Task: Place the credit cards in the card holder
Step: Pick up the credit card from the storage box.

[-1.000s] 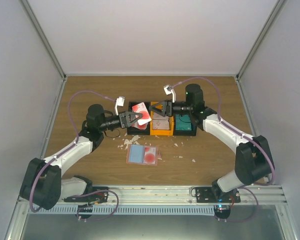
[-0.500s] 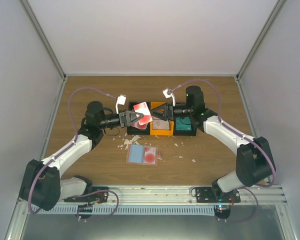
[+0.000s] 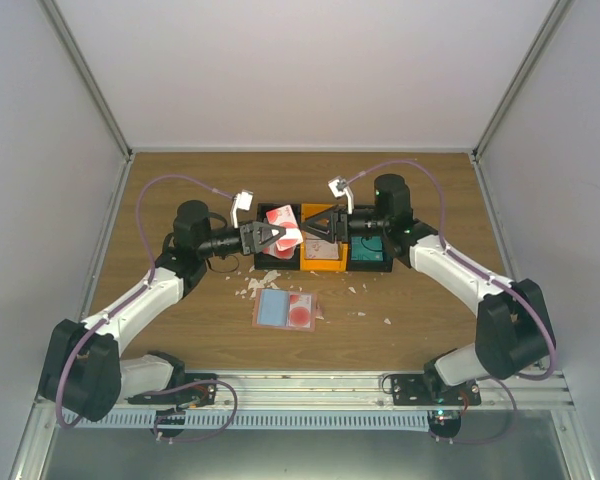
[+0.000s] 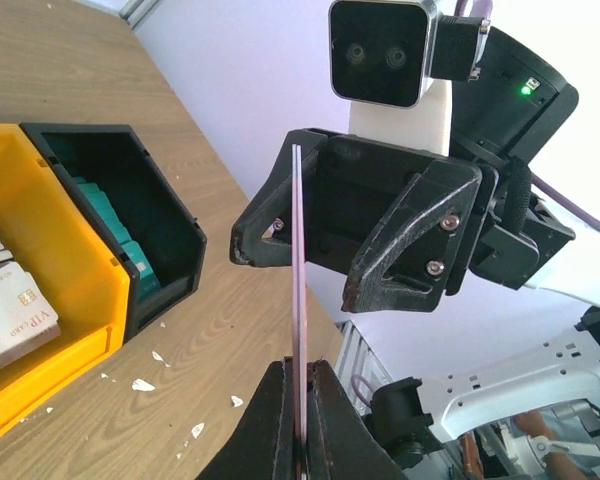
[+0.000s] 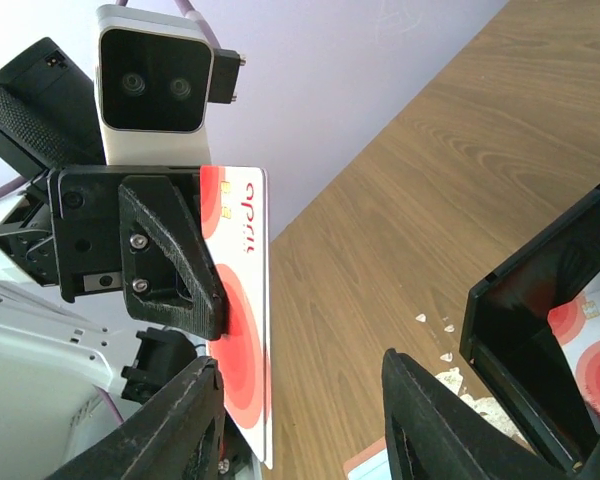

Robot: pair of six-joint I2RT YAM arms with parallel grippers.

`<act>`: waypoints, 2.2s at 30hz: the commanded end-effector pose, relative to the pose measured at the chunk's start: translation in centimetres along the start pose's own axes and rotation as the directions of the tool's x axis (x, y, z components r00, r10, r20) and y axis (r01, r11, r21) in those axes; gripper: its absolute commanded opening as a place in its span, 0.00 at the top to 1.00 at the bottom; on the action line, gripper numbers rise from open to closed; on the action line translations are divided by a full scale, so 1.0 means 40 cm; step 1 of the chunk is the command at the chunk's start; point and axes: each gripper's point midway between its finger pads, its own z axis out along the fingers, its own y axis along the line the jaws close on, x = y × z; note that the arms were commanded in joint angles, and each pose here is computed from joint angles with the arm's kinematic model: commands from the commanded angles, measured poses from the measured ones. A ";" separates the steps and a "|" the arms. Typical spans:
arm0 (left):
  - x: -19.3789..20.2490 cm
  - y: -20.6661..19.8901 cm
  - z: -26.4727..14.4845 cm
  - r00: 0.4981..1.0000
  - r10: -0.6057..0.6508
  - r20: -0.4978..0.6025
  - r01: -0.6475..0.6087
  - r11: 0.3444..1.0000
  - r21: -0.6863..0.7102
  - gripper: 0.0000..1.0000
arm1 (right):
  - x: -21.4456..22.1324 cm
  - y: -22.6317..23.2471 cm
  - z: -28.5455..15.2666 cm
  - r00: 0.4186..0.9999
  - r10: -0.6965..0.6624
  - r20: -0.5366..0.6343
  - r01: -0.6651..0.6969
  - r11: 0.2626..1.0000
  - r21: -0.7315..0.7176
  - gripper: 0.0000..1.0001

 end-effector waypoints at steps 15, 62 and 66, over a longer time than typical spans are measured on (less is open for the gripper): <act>-0.010 -0.061 -0.001 0.996 0.085 -0.018 -0.082 0.990 0.112 1.00 | 0.028 -0.022 0.039 0.998 0.006 -0.062 -0.007 1.000 -0.027 0.69; 0.002 0.181 0.019 0.956 -0.260 -0.136 0.260 0.965 -0.017 0.92 | -0.062 -0.084 -0.044 0.870 0.492 0.035 -0.482 0.863 -0.154 0.99; 0.005 0.192 0.011 0.953 -0.272 -0.133 0.272 0.962 -0.016 0.93 | -0.064 -0.102 -0.061 0.870 0.491 0.050 -0.480 0.865 -0.146 1.00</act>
